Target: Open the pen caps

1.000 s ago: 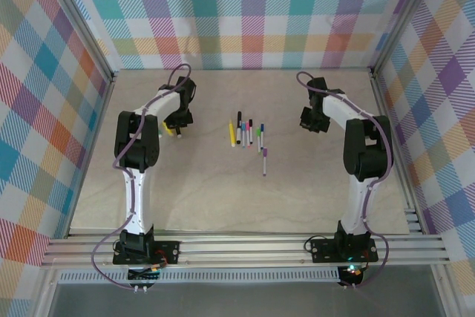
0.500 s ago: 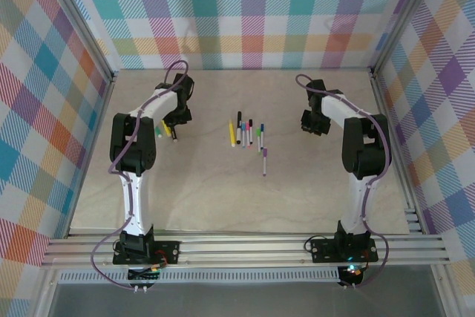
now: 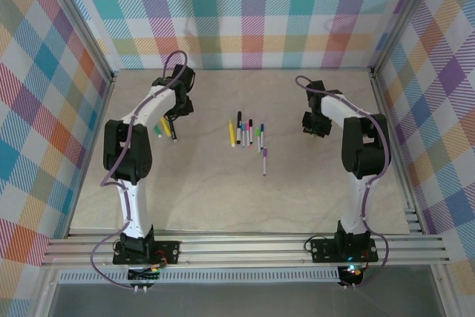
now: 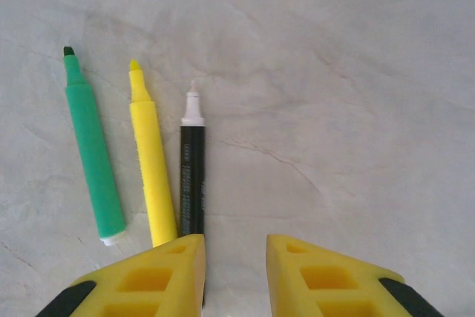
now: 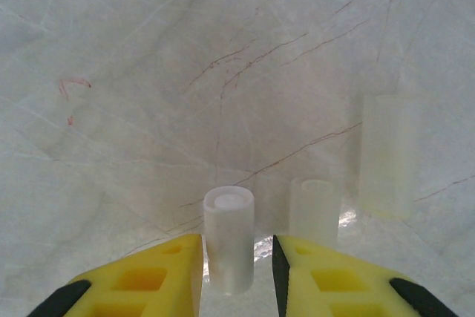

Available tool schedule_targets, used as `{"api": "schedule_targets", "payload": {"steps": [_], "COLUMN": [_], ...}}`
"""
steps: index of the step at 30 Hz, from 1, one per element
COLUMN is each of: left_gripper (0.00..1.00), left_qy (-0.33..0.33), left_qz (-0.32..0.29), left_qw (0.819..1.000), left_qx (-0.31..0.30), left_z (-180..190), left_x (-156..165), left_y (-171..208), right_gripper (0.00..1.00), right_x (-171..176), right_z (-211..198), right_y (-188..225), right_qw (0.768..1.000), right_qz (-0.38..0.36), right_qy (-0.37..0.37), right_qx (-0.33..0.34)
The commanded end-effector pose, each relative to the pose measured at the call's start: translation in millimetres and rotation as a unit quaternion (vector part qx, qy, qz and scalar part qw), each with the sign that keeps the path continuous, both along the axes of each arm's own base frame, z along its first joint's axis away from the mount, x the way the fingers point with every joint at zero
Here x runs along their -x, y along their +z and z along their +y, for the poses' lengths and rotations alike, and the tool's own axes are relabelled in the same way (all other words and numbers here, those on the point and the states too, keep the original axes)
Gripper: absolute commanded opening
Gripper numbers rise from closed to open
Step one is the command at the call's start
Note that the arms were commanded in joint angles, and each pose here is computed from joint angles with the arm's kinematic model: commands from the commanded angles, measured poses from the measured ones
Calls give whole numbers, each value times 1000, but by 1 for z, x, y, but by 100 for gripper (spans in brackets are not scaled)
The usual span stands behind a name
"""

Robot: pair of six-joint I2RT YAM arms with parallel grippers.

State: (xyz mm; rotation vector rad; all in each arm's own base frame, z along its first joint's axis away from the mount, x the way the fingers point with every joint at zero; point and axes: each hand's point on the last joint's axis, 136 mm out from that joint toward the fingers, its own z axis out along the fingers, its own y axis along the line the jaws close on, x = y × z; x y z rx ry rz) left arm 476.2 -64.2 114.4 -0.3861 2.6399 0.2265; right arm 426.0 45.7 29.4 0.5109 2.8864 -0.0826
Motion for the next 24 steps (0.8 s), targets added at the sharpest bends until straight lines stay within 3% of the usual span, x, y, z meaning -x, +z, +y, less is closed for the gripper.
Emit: {"api": "schedule_targets", "payload": {"steps": [1, 8, 13, 24], "left_gripper": [28, 39, 41, 41], "left_qy": [-17, -43, -59, -65], "left_qz": [-33, -74, -84, -52], "left_qw": [999, 993, 987, 992], "left_qx": [18, 86, 121, 100], "left_z": [-25, -86, -134, -174], "left_x": [11, 41, 54, 34], "left_y": [25, 19, -2, -43], "right_gripper": [33, 37, 44, 43], "right_x": [2, 21, 52, 67], "right_z": [0, 45, 79, 91], "right_y": [34, 96, 109, 104], "right_qw": [1000, 985, 970, 966], "right_qz": [-28, -117, -142, -138], "right_qy": [-2, 40, 76, 95], "right_qx": [-8, -118, -184, -196]}}
